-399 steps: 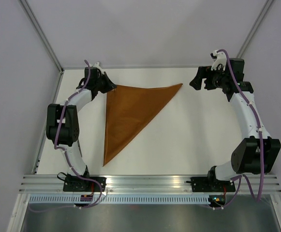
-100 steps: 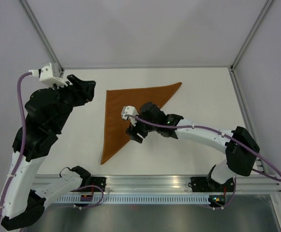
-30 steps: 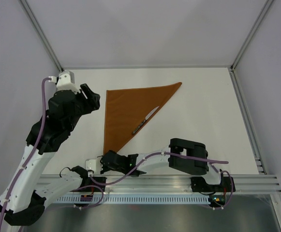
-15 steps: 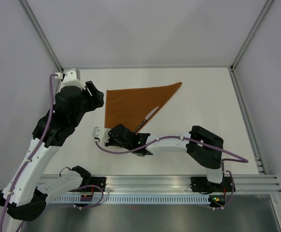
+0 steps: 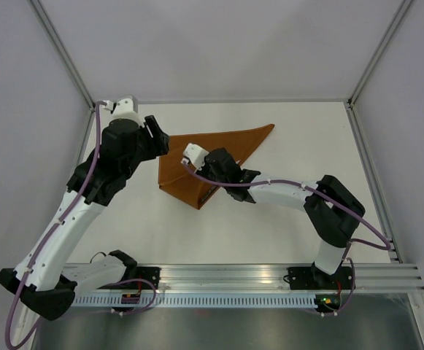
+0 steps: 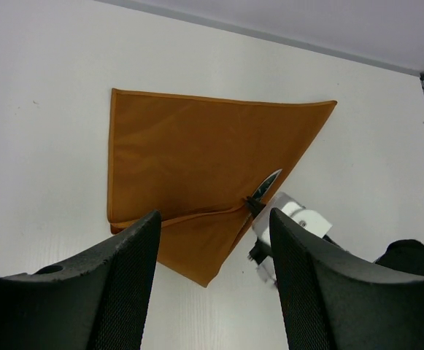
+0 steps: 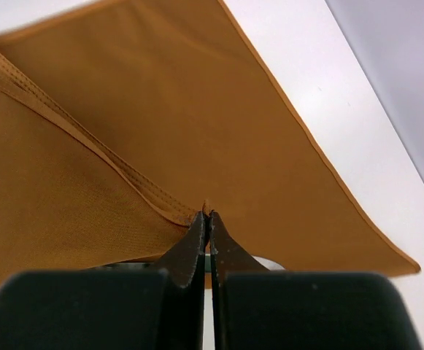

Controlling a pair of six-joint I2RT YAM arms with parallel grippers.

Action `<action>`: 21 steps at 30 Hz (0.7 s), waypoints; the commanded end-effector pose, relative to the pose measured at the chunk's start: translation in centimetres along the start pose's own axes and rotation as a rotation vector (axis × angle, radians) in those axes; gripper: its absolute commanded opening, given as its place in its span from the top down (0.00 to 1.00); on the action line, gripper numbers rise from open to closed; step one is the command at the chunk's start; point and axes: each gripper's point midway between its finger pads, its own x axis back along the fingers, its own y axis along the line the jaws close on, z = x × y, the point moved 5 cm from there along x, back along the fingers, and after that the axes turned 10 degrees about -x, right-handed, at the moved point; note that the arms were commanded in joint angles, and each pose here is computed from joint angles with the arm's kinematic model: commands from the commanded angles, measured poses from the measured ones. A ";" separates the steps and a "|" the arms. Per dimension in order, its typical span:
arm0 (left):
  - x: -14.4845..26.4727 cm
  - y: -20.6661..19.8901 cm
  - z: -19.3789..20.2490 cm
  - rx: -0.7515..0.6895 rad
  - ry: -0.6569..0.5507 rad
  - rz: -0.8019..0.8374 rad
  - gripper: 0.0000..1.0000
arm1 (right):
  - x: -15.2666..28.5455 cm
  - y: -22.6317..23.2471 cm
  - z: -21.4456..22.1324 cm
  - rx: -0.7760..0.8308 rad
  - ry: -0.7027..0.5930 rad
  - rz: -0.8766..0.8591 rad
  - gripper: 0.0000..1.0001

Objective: Fold the napkin, place the utensils inside, and roll it up
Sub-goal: Fold the napkin

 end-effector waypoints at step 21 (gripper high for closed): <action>-5.7 -2.7 2.9 -0.066 0.088 0.095 0.33 | -1.4 -9.1 7.0 -0.133 0.156 0.148 1.00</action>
